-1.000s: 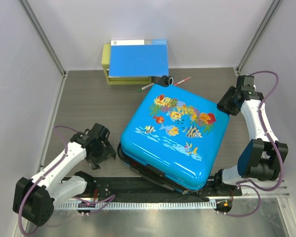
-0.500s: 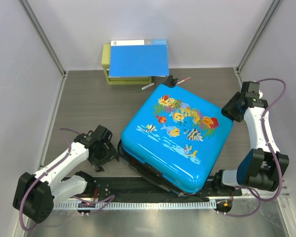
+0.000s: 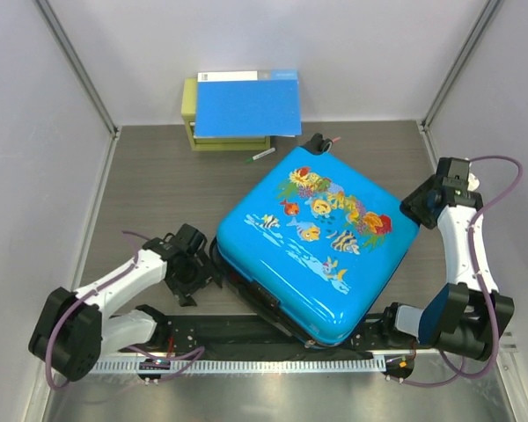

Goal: Pack the luggage
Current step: Zip the luggage at the center of the board.

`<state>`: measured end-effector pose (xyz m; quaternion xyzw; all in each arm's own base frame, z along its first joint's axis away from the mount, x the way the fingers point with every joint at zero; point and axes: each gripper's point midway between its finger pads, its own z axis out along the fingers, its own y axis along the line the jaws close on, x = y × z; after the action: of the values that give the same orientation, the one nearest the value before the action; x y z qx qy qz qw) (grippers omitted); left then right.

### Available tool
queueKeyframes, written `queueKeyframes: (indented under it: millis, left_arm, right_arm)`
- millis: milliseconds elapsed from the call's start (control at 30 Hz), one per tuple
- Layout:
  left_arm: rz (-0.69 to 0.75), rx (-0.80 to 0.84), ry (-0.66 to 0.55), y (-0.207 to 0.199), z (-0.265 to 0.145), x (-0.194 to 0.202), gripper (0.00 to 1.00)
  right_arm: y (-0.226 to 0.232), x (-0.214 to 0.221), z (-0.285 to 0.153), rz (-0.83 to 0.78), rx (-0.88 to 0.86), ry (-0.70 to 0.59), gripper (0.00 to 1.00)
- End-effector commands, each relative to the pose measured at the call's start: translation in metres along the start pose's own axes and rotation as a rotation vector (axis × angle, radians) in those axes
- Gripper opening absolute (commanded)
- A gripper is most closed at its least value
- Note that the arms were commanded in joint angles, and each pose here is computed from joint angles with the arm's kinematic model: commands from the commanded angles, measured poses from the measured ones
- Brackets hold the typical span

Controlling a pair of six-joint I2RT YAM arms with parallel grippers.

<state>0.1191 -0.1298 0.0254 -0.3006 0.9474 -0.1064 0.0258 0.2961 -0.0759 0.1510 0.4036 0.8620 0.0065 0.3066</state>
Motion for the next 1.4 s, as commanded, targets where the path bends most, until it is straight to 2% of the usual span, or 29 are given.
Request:
queueKeyframes:
  millis: [0, 133, 300, 500, 633, 767, 833, 867, 933, 1133, 1233, 1367]
  left_arm:
    - [0.004, 0.185, -0.064, -0.065, -0.004, -0.025, 0.84]
    - [0.073, 0.174, -0.126, -0.086, -0.006, -0.049, 0.87]
    - [0.084, 0.213, -0.160, -0.118, -0.007, -0.079, 0.87]
    - [0.120, 0.382, -0.226, -0.171, -0.022, -0.106, 0.87]
    - [0.151, 0.427, -0.252, -0.192, -0.026, -0.117, 0.87]
    - [0.127, 0.431, -0.294, -0.172, -0.044, -0.135, 0.89]
    - [0.105, 0.405, -0.305, -0.145, -0.044, -0.142, 0.91]
    - [0.108, 0.425, -0.338, -0.138, -0.058, -0.145, 0.91]
    - [0.141, 0.353, -0.354, -0.109, -0.059, -0.143, 0.91]
    - [0.242, 0.325, -0.410, -0.071, -0.084, -0.117, 0.90]
    - [0.339, 0.379, -0.397, -0.070, -0.092, -0.097, 0.83]
    - [0.494, 0.620, -0.403, -0.093, -0.110, -0.065, 0.77]
  right_arm:
    - [-0.033, 0.058, -0.003, 0.014, 0.153, 0.138, 0.01]
    - [-0.028, 0.069, -0.011, -0.003, 0.148, 0.146, 0.01]
    - [-0.025, 0.073, -0.020, 0.006, 0.141, 0.134, 0.01]
    - [-0.024, 0.074, -0.031, 0.043, 0.127, 0.115, 0.01]
    - [-0.026, 0.076, -0.032, 0.069, 0.129, 0.108, 0.01]
    - [-0.023, 0.075, -0.031, 0.090, 0.127, 0.105, 0.01]
    - [-0.023, 0.071, -0.031, 0.095, 0.133, 0.085, 0.01]
    - [-0.024, 0.069, -0.031, 0.099, 0.139, 0.081, 0.01]
    - [-0.023, 0.065, -0.032, 0.102, 0.137, 0.065, 0.01]
    - [-0.016, 0.064, -0.030, 0.100, 0.118, 0.082, 0.01]
    - [-0.012, 0.063, -0.029, 0.100, 0.105, 0.086, 0.01]
    - [-0.008, 0.063, -0.028, 0.098, 0.088, 0.094, 0.01]
